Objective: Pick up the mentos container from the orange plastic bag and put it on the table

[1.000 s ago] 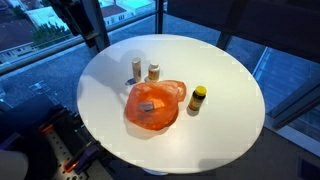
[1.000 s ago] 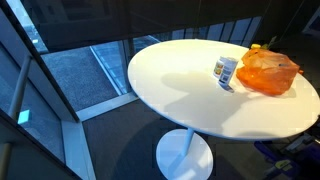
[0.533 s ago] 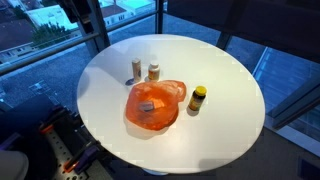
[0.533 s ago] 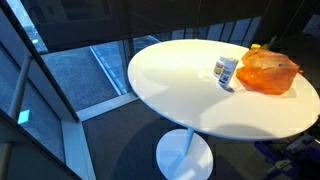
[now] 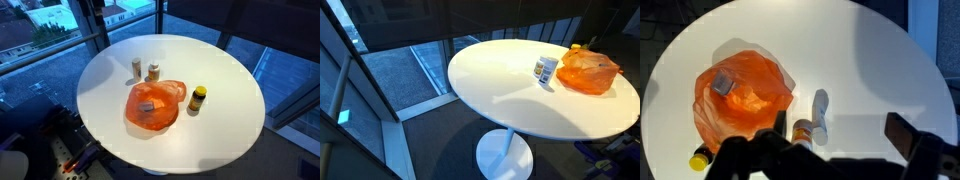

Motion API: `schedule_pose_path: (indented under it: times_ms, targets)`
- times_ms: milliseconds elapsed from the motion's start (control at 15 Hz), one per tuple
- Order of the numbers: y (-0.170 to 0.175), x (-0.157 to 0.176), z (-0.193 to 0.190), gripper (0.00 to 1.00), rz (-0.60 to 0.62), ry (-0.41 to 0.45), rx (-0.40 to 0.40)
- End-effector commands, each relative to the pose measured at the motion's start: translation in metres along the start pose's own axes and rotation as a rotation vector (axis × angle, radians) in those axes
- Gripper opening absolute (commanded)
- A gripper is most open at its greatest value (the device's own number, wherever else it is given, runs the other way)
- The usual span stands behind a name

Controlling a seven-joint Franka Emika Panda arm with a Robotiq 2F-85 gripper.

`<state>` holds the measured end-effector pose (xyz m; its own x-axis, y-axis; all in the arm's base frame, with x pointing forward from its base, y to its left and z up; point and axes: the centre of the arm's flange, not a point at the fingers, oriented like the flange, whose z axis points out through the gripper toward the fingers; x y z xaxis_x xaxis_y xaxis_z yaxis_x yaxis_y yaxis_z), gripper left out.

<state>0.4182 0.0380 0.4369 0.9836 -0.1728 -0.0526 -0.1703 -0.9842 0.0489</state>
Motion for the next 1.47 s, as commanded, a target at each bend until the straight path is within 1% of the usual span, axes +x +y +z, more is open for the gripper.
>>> schedule_pose_path:
  times_ms: [0, 267, 467, 600, 800, 1067, 1200, 1267, 1400]
  targets:
    - [0.014, 0.039, -0.003, 1.0, 0.063, -0.057, -0.009]
    - [0.046, 0.063, 0.016, 1.0, 0.127, -0.097, 0.001]
    - [0.074, 0.072, 0.032, 1.0, 0.176, -0.108, 0.007]
    - [0.09, 0.076, 0.041, 1.0, 0.205, -0.106, 0.016]
    - [0.112, 0.084, 0.056, 1.0, 0.245, -0.079, 0.029]
    - [0.128, 0.093, 0.07, 1.0, 0.28, -0.067, 0.034]
    - [0.128, 0.095, 0.067, 1.0, 0.277, -0.075, 0.052]
    - [0.125, 0.086, 0.075, 1.0, 0.28, -0.082, 0.043]
    - [0.125, 0.086, 0.077, 1.0, 0.28, -0.086, 0.042]
